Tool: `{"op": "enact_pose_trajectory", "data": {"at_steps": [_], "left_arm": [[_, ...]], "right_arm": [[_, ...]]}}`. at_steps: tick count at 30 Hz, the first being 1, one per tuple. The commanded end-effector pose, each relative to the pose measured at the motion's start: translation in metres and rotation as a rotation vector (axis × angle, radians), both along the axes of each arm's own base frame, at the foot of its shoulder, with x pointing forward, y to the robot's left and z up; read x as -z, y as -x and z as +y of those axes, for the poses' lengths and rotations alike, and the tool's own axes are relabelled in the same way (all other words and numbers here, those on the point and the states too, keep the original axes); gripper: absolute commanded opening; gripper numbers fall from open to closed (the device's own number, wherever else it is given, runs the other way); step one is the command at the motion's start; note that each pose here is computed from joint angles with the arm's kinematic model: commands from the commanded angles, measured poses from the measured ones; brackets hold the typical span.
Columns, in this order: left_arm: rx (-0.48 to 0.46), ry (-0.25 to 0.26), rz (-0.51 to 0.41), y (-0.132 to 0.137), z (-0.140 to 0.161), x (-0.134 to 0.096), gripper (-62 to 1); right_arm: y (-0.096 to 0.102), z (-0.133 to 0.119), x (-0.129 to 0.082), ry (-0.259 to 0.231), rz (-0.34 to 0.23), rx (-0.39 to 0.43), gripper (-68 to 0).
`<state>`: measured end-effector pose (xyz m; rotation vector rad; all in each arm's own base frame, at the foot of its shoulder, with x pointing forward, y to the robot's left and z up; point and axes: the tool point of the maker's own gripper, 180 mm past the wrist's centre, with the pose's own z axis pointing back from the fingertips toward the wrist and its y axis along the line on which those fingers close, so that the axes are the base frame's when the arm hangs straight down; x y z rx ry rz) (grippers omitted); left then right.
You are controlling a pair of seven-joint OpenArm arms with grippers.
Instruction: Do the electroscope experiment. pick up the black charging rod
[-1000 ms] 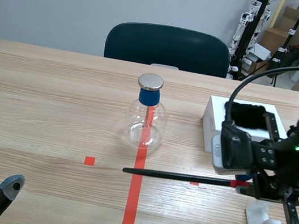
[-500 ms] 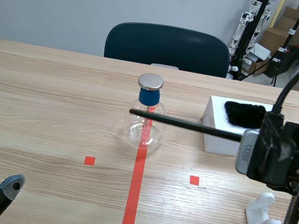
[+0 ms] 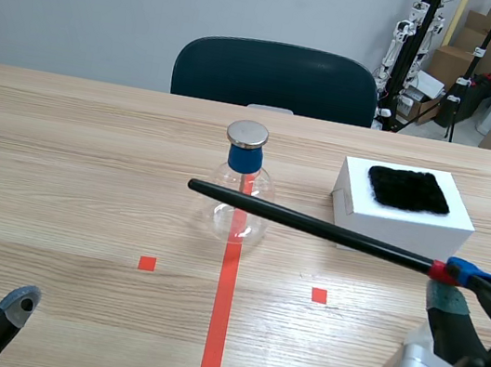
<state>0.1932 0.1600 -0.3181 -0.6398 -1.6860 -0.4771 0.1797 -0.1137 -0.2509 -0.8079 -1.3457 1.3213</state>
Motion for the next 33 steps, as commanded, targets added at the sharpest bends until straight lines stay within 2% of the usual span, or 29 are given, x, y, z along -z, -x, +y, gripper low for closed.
{"op": "enact_pose_trajectory", "data": {"at_steps": [1, 5, 10, 13, 18, 23, 33], "left_arm": [[0.001, 0.011, -0.039, -0.003, 0.002, -0.010, 1.4], [0.001, 0.011, -0.039, -0.003, 0.002, -0.010, 1.4], [0.001, 0.011, -0.039, -0.003, 0.002, -0.010, 1.4], [0.001, 0.011, -0.039, -0.003, 0.002, -0.010, 1.4], [0.001, 0.010, -0.039, -0.004, 0.002, -0.010, 1.4], [0.001, 0.011, -0.039, -0.003, 0.002, -0.010, 1.4], [0.001, 0.011, -0.039, -0.003, 0.002, -0.010, 1.4]], "right_arm": [[-0.001, 0.005, -0.017, -0.001, -0.065, -0.009, -67.6], [0.009, 0.008, -0.026, 0.008, -0.120, 0.013, -67.6], [0.009, 0.007, -0.044, -0.039, -0.188, 0.066, -67.6], [0.010, 0.007, -0.047, -0.052, -0.188, 0.082, -67.6], [0.018, 0.014, -0.045, -0.054, -0.167, 0.051, -67.6], [0.019, 0.016, -0.044, -0.038, -0.168, 0.035, -67.6], [0.018, 0.011, -0.043, -0.043, -0.162, 0.065, -67.6]]}}
